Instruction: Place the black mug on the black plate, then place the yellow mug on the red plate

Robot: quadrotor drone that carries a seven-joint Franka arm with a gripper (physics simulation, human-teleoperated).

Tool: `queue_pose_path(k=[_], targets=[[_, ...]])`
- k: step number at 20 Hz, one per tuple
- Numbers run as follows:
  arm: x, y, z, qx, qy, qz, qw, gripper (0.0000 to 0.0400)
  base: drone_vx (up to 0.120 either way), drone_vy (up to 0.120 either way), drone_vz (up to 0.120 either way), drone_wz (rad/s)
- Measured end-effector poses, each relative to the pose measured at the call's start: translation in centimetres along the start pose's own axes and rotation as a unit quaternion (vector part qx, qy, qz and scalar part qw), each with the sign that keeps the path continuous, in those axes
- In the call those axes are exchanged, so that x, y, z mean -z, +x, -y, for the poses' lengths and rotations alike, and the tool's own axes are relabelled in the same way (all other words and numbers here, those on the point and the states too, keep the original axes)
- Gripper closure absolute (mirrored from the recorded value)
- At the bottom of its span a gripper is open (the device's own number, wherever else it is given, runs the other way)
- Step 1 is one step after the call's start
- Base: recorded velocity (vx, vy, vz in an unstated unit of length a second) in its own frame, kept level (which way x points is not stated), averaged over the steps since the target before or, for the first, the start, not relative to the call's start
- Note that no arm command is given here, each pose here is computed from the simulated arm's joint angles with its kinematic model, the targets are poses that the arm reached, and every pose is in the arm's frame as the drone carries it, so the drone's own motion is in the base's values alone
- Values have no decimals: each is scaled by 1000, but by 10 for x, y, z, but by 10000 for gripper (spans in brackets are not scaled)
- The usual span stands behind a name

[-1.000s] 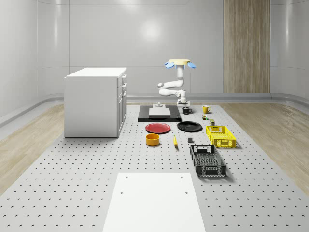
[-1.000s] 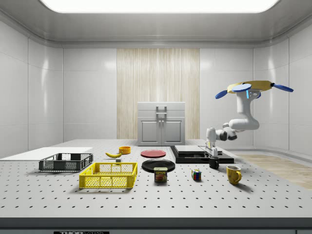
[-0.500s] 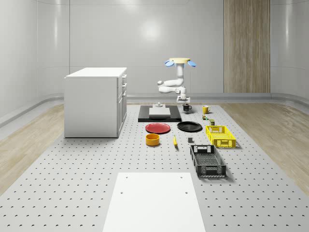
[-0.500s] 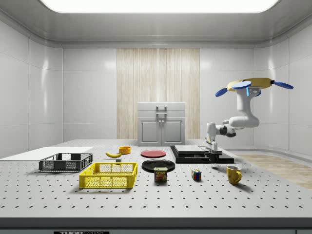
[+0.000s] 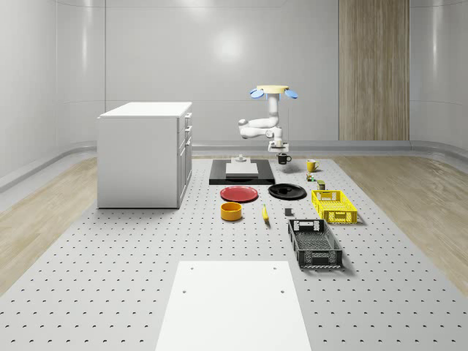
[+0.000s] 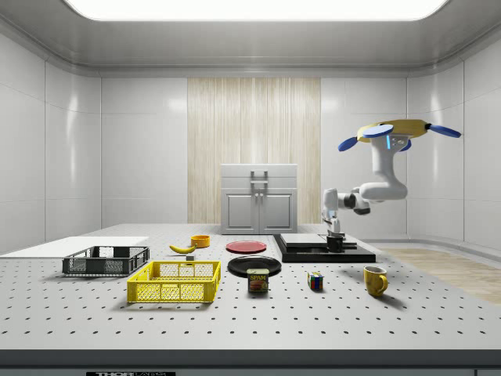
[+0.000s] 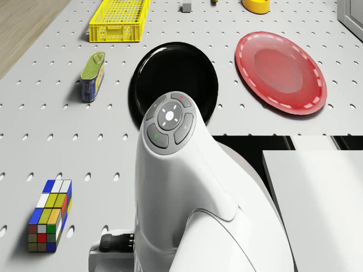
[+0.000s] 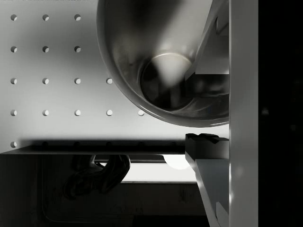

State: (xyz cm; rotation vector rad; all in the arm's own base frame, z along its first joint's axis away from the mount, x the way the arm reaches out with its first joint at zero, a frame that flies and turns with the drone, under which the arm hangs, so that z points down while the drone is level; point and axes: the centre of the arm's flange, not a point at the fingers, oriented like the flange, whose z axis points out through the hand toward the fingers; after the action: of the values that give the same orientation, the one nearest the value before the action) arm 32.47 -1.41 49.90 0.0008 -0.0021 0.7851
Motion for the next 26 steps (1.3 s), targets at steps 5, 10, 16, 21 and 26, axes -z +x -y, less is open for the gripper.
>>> queue_pose_path(k=[5, 10, 16, 21, 26], targets=[[2, 0, 0, 0, 0, 0, 1000, 290, 120, -80, 0, 0], [2, 0, 0, 0, 0, 0, 1000, 290, 120, 0, 0, 0], [2, 0, 0, 0, 0, 0, 1000, 290, 120, 0, 0, 0], [2, 0, 0, 0, 0, 0, 1000, 290, 120, 0, 0, 0], [2, 0, 0, 0, 0, 0, 1000, 290, 120, 0, 0, 0]])
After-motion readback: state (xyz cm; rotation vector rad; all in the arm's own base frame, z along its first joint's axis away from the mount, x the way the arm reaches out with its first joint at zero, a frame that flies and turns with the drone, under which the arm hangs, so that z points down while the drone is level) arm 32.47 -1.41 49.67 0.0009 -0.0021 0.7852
